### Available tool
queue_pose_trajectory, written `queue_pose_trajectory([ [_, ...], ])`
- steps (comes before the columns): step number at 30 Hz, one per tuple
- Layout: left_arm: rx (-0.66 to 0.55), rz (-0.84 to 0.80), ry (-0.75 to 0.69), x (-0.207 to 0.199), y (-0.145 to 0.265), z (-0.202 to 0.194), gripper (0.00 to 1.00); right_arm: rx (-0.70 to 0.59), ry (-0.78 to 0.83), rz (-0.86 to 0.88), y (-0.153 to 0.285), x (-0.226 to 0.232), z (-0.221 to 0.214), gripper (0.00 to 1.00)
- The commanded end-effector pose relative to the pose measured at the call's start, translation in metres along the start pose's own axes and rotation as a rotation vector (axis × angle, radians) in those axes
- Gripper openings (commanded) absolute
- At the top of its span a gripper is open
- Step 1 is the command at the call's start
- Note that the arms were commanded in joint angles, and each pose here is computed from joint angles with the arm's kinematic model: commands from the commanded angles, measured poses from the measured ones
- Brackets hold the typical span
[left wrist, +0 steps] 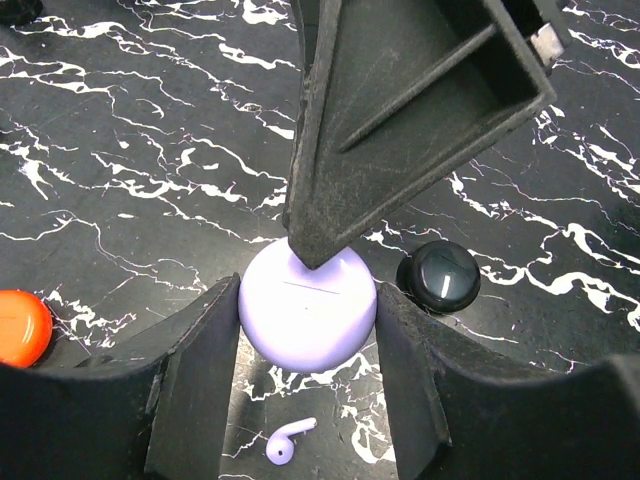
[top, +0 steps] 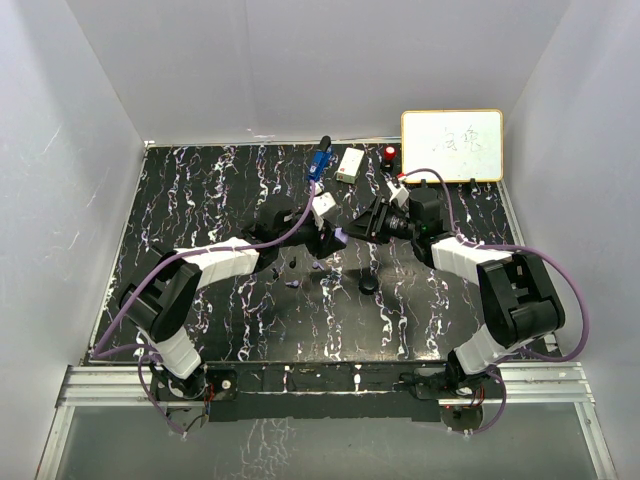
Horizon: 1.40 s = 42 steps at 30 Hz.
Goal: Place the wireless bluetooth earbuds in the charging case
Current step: Pick up the earbud from the center of the board, then open the charging case.
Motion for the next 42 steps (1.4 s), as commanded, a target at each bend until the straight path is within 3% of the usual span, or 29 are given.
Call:
queue_pose_trajectory([
  [1,-0.076,-0.029,-0.064,-0.002,0.004,0.025,0.00,-0.014,0.036,0.034,-0.004,0.005,0.002,0.39],
  [7,-0.087,-0.038,-0.067,-0.003,0.003,0.028,0.00,-0.008,0.035,0.034,-0.006,0.005,0.001,0.38],
  [18,-0.083,-0.032,-0.065,-0.002,0.002,0.026,0.00,-0.002,0.032,0.039,-0.007,0.006,0.000,0.21],
  [27,-0.086,-0.023,-0.066,0.001,0.000,0.026,0.00,0.008,0.029,0.043,-0.008,0.006,-0.003,0.24],
  [34,-0.081,0.006,-0.057,0.005,0.000,0.025,0.00,0.015,0.012,0.055,-0.010,0.007,-0.005,0.01],
  [35,-0.082,0.018,-0.056,0.006,0.000,0.025,0.06,0.012,0.015,0.061,-0.010,0.008,-0.004,0.00],
  [38,-0.097,0.072,-0.052,0.011,0.004,0.027,0.36,0.003,-0.012,0.069,-0.010,0.010,-0.001,0.00],
  [42,-0.161,0.176,-0.044,0.017,0.021,0.034,0.57,-0.020,-0.033,0.074,-0.010,0.010,0.005,0.00],
])
Point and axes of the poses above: each gripper's point midway between its finger pads, its own y axis back along the fingers, its own x axis along the line the jaws close on, z = x × y, the point moved 4 cm from there along y, back along the fingers, and after that the axes turned 2 degrees about y, right-handed, at the moved point
